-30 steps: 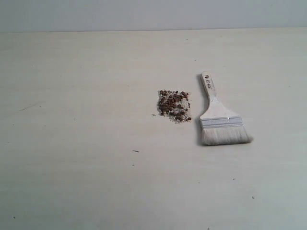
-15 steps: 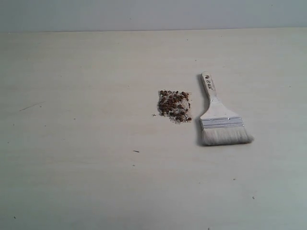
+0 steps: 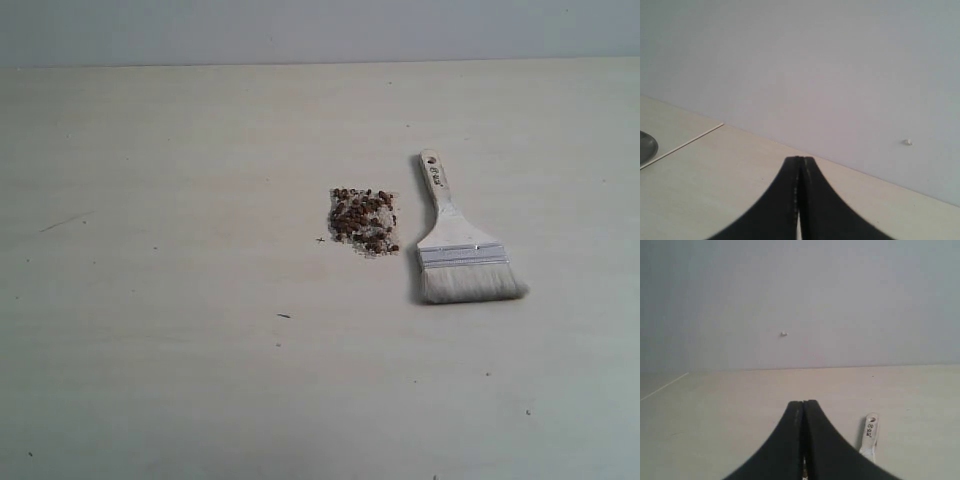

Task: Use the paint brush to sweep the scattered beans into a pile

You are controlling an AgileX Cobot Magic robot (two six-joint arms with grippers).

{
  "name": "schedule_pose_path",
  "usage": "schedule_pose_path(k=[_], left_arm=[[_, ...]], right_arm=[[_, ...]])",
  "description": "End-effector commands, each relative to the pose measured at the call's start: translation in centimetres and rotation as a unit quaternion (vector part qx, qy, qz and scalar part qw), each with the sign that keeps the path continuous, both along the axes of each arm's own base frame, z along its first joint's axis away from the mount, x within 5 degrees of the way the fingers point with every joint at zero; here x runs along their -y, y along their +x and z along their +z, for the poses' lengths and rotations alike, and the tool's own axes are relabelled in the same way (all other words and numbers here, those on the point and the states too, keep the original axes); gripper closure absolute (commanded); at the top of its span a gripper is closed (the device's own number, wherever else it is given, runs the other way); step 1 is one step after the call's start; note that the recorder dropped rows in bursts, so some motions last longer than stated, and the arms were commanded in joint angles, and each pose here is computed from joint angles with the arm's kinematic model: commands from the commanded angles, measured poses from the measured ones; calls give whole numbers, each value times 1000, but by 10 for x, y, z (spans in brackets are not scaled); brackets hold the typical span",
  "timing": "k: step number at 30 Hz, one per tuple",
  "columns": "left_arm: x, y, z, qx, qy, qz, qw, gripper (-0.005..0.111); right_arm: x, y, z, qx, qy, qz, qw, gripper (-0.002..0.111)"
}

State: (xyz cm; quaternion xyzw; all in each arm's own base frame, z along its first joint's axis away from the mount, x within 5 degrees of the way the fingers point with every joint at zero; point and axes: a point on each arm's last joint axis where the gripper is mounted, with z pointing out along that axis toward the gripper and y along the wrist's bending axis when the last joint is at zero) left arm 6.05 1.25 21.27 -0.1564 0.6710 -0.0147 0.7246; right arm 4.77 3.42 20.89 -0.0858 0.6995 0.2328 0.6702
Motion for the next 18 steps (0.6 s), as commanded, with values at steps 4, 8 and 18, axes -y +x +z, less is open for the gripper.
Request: schedule_pose_path(k=[4,8,18], left_arm=[[0,0,0,3,2,-2,1000,107],[0,0,0,3,2,-2,1000,107],[0,0,0,3,2,-2,1000,107]], right_arm=[[-1,-1,-1,0,-1,5,1000,108],[-1,-1,-1,1,-3,5,1000,108],[21,7,6,56,-48,-124,990,108]])
